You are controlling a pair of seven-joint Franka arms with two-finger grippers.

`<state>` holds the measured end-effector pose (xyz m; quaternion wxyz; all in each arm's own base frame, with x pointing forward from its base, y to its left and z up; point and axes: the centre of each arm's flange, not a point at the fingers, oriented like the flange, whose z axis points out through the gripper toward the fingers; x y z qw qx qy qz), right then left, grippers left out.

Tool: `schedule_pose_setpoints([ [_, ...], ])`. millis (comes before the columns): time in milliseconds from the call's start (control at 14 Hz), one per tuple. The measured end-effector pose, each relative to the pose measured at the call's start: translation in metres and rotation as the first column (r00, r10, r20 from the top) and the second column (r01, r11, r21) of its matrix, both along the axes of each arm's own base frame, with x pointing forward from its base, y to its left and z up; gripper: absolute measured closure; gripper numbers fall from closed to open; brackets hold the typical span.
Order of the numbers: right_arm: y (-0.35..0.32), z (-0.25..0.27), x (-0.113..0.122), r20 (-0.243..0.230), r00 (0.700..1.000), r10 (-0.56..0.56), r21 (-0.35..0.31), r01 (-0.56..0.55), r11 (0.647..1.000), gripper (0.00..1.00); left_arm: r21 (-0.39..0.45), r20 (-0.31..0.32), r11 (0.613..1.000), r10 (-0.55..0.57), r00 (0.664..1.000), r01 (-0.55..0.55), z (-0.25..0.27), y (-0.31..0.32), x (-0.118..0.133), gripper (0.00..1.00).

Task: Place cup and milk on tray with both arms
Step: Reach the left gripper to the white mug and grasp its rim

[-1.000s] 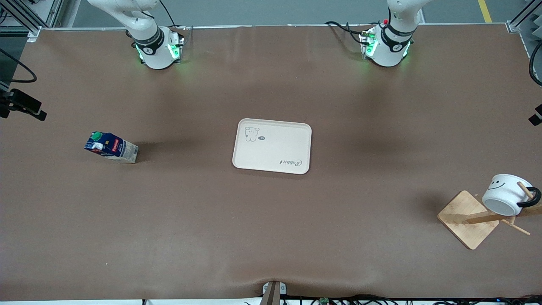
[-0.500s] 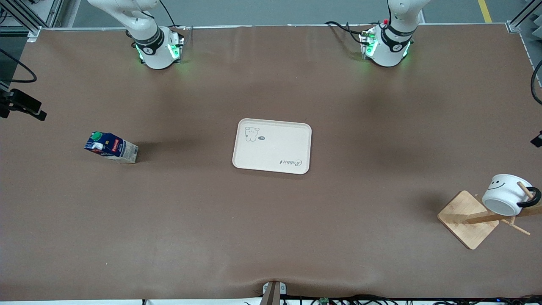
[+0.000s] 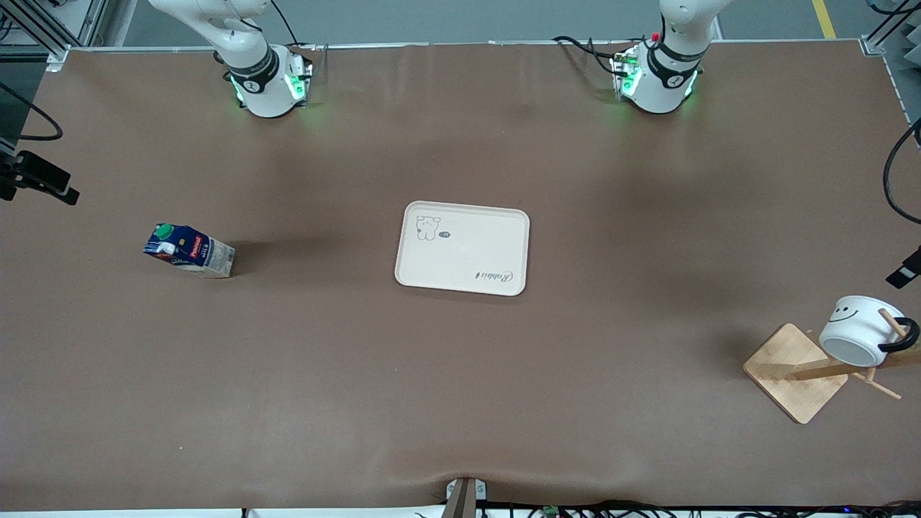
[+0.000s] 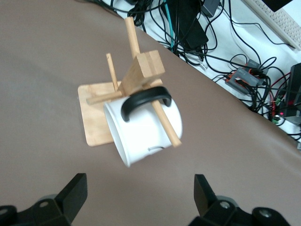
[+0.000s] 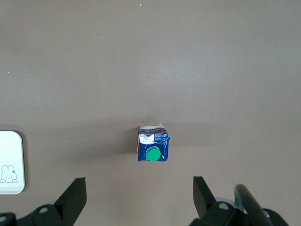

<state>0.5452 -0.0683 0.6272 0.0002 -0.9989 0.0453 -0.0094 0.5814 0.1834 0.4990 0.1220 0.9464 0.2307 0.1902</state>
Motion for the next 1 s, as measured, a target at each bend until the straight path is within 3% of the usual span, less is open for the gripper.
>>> schedule_pose_setpoints([
  [214,0.0,0.0,0.0,0.0,1.0,0.0,0.0,0.0,1.0,0.0,0.04,0.031,0.997,-0.061,0.998,0.059,-0.03,0.007,0.003,0.0],
  [571,0.0,0.0,0.0,0.0,1.0,0.0,0.0,0.0,1.0,0.0,-0.015,0.122,0.994,-0.102,0.987,0.105,-0.057,0.016,0.008,0.0],
  [1000,0.0,0.0,0.0,0.0,1.0,0.0,0.0,0.0,1.0,0.0,-0.024,0.141,0.992,-0.12,0.983,0.125,-0.084,0.021,0.014,0.01],
])
